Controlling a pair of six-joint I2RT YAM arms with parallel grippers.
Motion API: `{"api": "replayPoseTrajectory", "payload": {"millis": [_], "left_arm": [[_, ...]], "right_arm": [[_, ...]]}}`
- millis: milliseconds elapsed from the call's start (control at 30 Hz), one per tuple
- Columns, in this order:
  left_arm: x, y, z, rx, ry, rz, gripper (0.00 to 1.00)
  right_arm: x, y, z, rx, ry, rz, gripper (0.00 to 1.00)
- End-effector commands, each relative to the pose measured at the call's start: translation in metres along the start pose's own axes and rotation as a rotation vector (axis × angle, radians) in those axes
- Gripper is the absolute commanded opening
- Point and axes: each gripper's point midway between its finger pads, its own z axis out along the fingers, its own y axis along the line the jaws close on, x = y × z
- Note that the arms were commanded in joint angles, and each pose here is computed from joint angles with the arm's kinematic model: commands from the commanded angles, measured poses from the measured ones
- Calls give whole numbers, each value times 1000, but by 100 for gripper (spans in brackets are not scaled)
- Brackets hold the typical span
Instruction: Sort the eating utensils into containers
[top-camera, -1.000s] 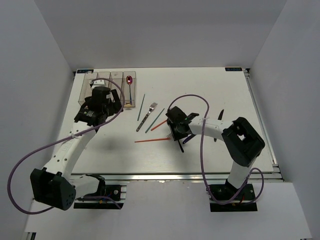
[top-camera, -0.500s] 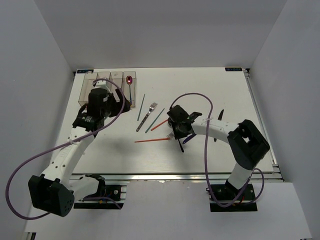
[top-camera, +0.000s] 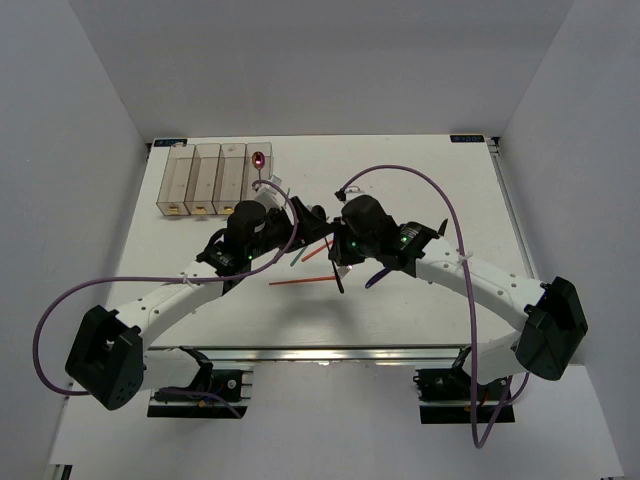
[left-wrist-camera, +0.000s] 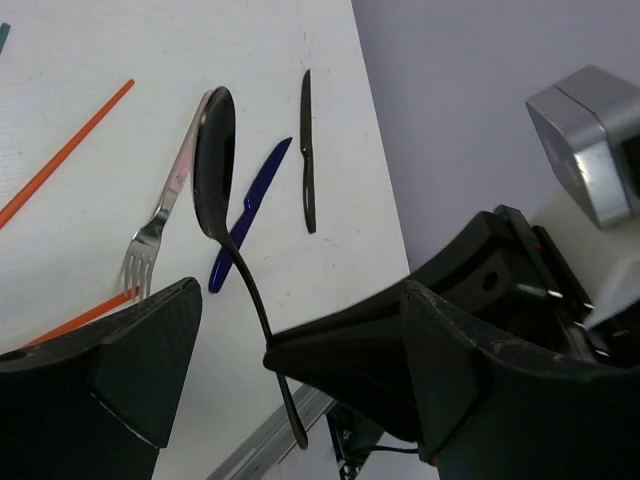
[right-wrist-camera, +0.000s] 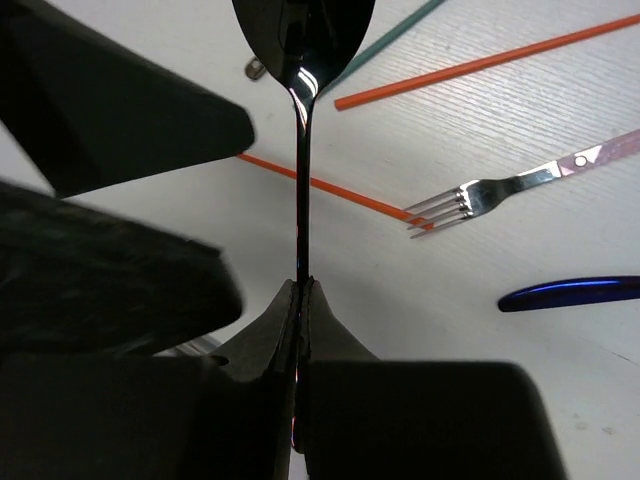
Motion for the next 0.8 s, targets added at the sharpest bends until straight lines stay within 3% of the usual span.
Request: {"api": "replayPoseTrajectory", "payload": {"millis": [0, 133, 367, 400, 467, 500, 533, 567, 633, 667, 700, 733, 767], "left_arm": [[-19, -31, 0, 86, -58, -6, 89], [-15, -24, 2, 59, -46, -4, 77], [-12, -19, 10, 48, -28, 1, 44], [-13, -21, 11, 53, -30, 2, 26], [-15, -18, 14, 34, -27, 21, 5], [-16, -14, 17, 9, -27, 33, 0], [-21, -13, 17, -31, -22, 50, 0], [-27, -5, 16, -84, -29, 126, 0], [-66, 28, 11, -355, -88, 298, 0], [-82, 45, 8, -471, -97, 352, 0], [-83, 96, 7, -701, -36, 389, 0], [-127, 93, 6, -745, -93, 400, 0], [-141, 108, 6, -800, -58, 451, 0]], "right_arm": [[-35, 31, -25, -114, -108, 36, 0], [-42, 41, -34, -155, -119, 38, 0], [-41, 60, -36, -260, -117, 44, 0], [-39, 62, -35, -272, -115, 45, 0], [-41, 65, -34, -287, -116, 44, 0], [-42, 64, -33, -281, -120, 44, 0], [-43, 57, -30, -255, -128, 45, 14], [-44, 52, -29, -233, -132, 51, 39], [-48, 20, -30, -115, -149, 88, 78], [-48, 7, -31, -75, -159, 102, 79], [-48, -5, -34, -45, -169, 116, 85], [-56, -22, -44, -18, -210, 142, 86], [-49, -35, -42, 7, -199, 151, 86]]}}
